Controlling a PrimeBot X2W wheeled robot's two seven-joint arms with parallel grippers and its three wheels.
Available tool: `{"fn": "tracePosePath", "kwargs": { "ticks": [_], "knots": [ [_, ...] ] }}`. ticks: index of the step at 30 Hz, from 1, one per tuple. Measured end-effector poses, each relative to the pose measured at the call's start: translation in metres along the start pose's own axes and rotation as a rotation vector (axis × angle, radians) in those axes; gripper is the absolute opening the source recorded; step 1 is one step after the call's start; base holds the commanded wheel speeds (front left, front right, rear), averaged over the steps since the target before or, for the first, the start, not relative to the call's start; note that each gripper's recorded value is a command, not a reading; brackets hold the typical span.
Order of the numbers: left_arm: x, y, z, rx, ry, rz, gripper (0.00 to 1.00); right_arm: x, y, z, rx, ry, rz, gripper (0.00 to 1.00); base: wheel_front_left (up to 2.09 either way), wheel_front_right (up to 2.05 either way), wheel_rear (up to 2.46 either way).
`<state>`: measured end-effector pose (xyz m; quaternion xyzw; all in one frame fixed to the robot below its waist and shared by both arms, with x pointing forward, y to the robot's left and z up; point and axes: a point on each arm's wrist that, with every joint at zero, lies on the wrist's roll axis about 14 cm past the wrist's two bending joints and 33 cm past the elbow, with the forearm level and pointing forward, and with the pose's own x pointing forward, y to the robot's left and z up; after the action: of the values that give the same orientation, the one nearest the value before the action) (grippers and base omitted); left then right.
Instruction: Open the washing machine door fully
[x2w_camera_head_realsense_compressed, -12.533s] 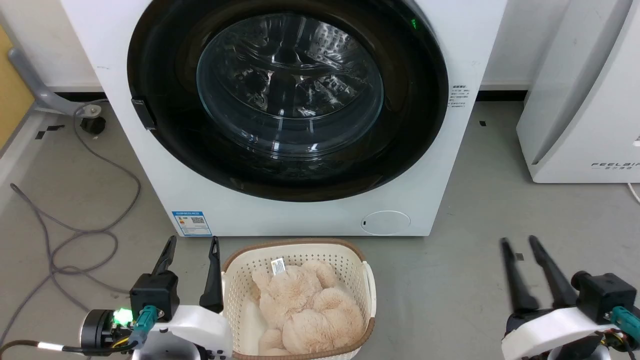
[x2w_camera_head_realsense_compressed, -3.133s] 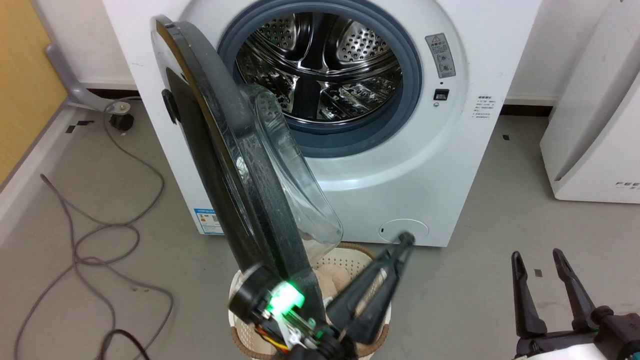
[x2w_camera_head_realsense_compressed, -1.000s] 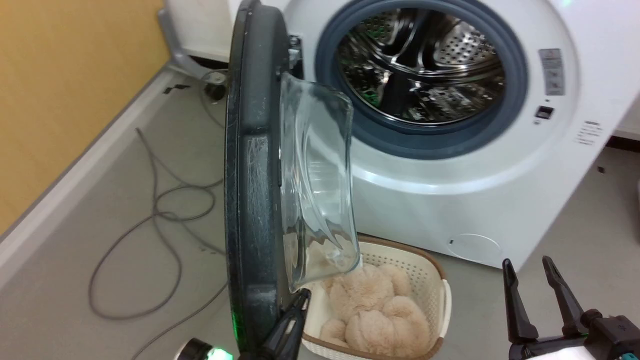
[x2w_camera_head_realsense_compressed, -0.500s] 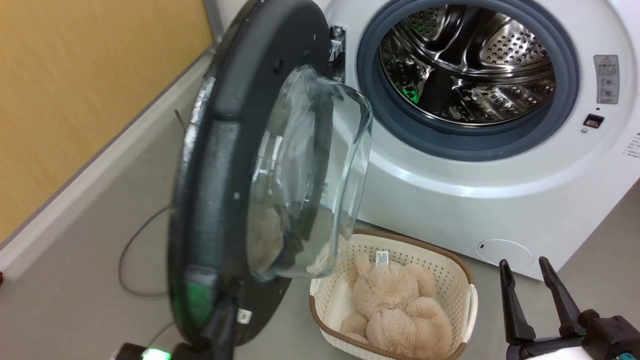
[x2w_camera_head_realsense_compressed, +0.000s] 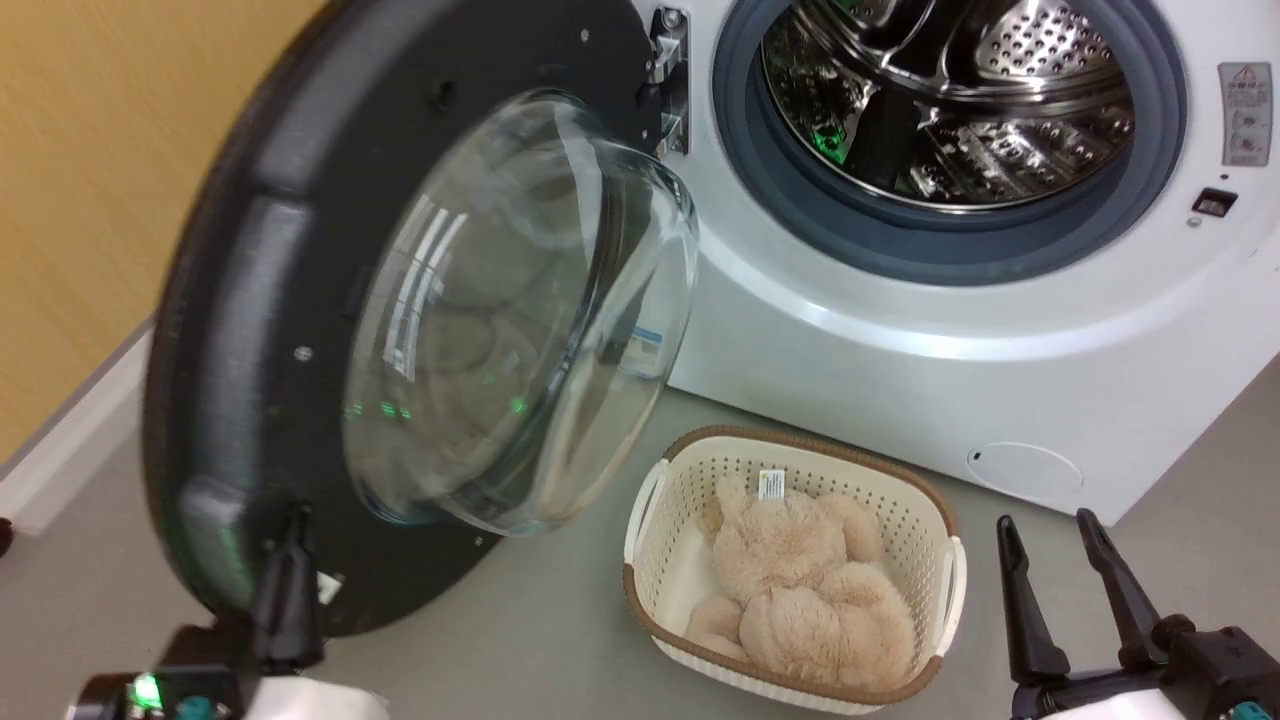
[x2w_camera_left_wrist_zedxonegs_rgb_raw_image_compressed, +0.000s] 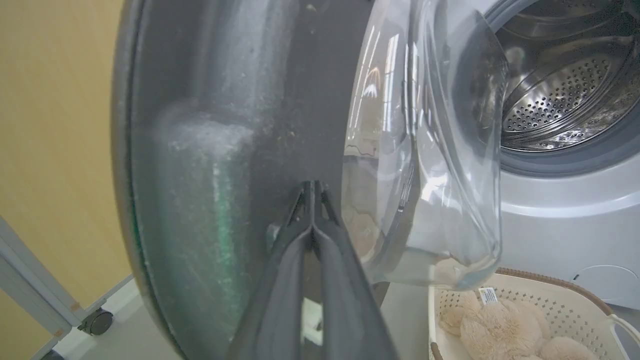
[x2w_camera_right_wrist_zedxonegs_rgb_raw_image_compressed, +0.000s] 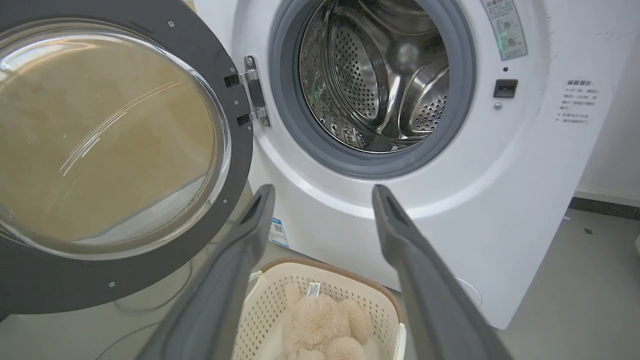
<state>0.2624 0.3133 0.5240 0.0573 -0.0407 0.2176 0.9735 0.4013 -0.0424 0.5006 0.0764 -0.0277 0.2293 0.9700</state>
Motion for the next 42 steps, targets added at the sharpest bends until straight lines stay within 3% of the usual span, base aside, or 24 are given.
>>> {"fn": "tracePosePath", "kwargs": {
  "ticks": [21,42],
  "knots": [
    [0.063,0.077,-0.012,-0.02,0.03,0.254,0.0,0.019,-0.019,-0.019,-0.008,0.025,-0.032,1.0,0.0,0.0,0.0],
    [0.099,0.103,-0.028,-0.05,0.065,0.346,0.0,0.021,-0.034,-0.028,-0.017,0.043,-0.068,1.0,0.0,0.0,0.0]
  ]
}}
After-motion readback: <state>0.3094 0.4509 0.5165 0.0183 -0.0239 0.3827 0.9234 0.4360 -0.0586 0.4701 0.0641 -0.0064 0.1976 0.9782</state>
